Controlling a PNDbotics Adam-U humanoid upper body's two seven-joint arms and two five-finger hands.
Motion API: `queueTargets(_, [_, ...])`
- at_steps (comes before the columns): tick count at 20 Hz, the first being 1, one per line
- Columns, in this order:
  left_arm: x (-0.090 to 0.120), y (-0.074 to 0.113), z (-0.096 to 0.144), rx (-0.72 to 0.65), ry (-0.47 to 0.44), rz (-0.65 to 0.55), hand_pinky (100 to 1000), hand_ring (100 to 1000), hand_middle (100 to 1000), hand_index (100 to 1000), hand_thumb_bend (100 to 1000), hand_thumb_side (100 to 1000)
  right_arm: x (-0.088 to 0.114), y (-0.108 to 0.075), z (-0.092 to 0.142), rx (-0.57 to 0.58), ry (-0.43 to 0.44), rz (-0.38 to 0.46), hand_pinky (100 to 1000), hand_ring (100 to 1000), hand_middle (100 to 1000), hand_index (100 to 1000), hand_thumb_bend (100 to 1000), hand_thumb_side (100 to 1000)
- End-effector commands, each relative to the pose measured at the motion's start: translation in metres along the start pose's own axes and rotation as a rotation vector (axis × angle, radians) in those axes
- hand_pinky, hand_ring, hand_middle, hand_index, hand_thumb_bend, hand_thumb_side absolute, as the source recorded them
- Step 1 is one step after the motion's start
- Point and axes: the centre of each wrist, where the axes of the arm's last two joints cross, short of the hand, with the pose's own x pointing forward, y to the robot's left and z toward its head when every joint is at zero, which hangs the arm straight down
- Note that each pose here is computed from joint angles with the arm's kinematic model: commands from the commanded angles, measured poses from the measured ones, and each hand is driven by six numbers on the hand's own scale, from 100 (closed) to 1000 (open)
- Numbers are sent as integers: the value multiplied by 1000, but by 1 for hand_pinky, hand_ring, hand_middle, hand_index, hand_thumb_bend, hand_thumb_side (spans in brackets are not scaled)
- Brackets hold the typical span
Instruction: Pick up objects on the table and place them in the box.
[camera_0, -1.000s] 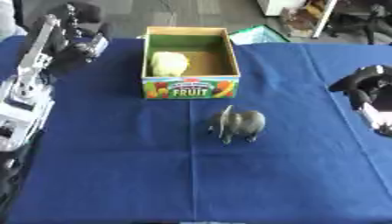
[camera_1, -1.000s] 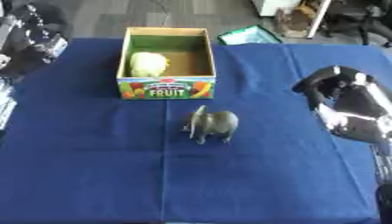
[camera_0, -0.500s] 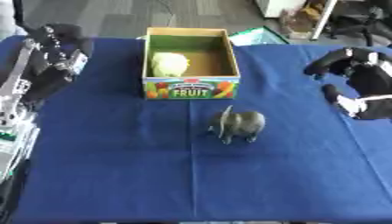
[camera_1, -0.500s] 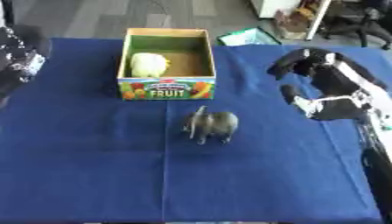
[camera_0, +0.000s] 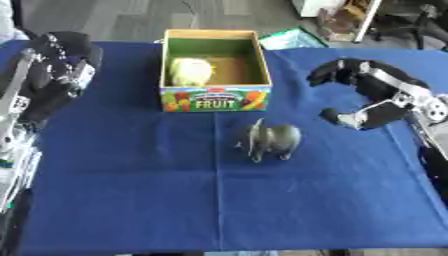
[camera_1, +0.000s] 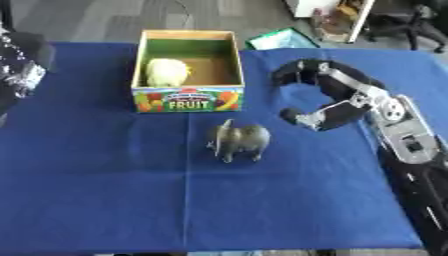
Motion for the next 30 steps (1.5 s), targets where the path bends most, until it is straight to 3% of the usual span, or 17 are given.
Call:
queueTargets(1, [10,1,-3,-10,-39,-14,669,775,620,728,358,394,-10,5,-11,303,-147,226,843,845,680,830,381,183])
queueTargets(8, [10,0,-3,-11,-40,-17,669,776,621,728,357,397,-26,23,-18,408,-124,303,847,850,708,841,412,221])
queueTargets(16, [10,0,-2,-10,-39,-22,669,776,621,729,356,397,-23,26,-24,460,-105,351,839,821,698,827,421,210])
queueTargets(27, [9,-1,-2,-13,-35,-27,669,775,621,729,350,401,-13,27,-34,509,-101,425,755,709,576,717,363,100])
queueTargets(30, [9,-1,-2,-13,-33,-27,671,775,621,729,347,402,-11,26,-36,484,-109,437,630,577,458,605,281,100])
